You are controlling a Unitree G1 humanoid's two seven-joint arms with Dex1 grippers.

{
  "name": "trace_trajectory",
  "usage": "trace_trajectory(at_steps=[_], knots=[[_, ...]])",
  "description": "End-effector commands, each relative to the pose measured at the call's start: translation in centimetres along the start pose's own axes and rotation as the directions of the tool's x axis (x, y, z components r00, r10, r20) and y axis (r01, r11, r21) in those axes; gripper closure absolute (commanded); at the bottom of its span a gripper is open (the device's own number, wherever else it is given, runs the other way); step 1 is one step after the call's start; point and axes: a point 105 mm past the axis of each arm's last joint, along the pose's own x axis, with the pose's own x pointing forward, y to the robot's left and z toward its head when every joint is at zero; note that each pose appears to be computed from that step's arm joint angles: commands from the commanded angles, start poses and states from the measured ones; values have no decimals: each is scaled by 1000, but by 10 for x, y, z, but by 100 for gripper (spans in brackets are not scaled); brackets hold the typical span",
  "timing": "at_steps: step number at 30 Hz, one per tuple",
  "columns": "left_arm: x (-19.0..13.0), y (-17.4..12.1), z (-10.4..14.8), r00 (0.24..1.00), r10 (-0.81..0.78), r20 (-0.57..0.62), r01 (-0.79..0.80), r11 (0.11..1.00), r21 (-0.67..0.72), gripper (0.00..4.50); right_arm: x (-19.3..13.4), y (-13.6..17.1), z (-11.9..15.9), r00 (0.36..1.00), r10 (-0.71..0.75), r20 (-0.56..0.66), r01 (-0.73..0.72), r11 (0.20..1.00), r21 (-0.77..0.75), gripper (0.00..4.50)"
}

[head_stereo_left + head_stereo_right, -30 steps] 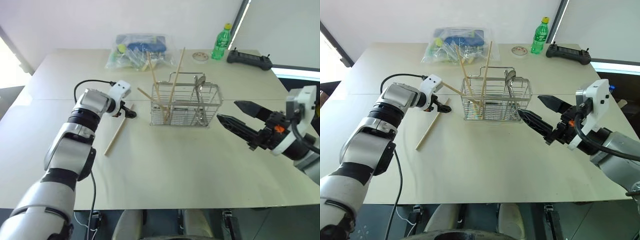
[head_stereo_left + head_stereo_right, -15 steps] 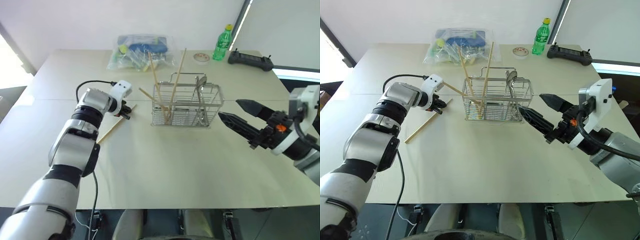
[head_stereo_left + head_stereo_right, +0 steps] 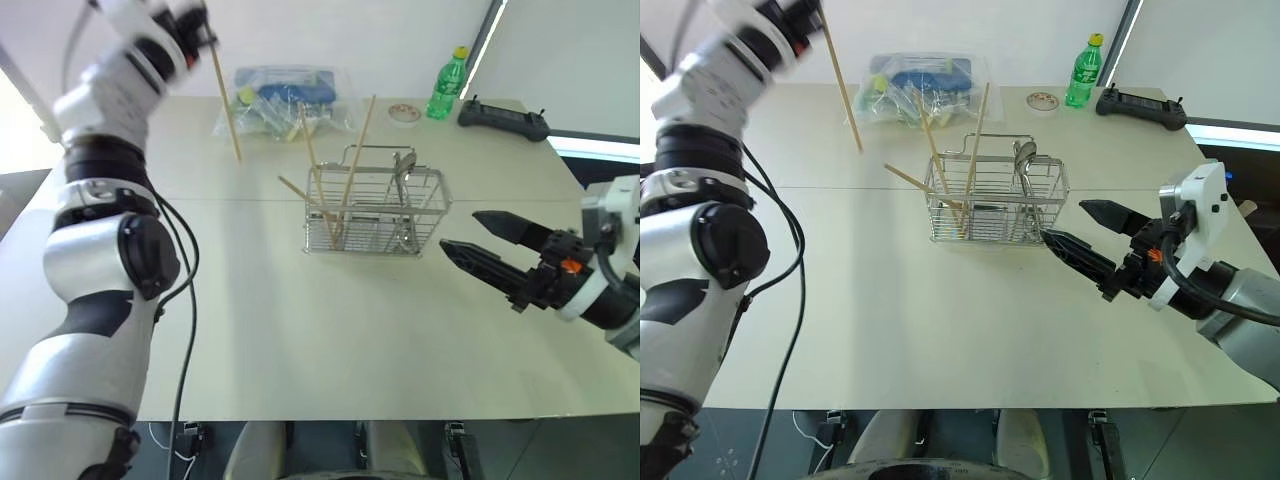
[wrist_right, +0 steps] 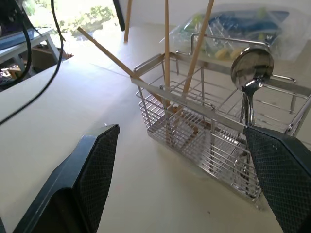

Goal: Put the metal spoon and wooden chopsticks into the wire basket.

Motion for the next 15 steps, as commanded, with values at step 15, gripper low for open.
trace_trajectory(at_steps=[15], knots=[[-21,-123,-107,900,-423,-103,430,901,57,448,-10,4,17,996,-49,75,50,999,-11,28]])
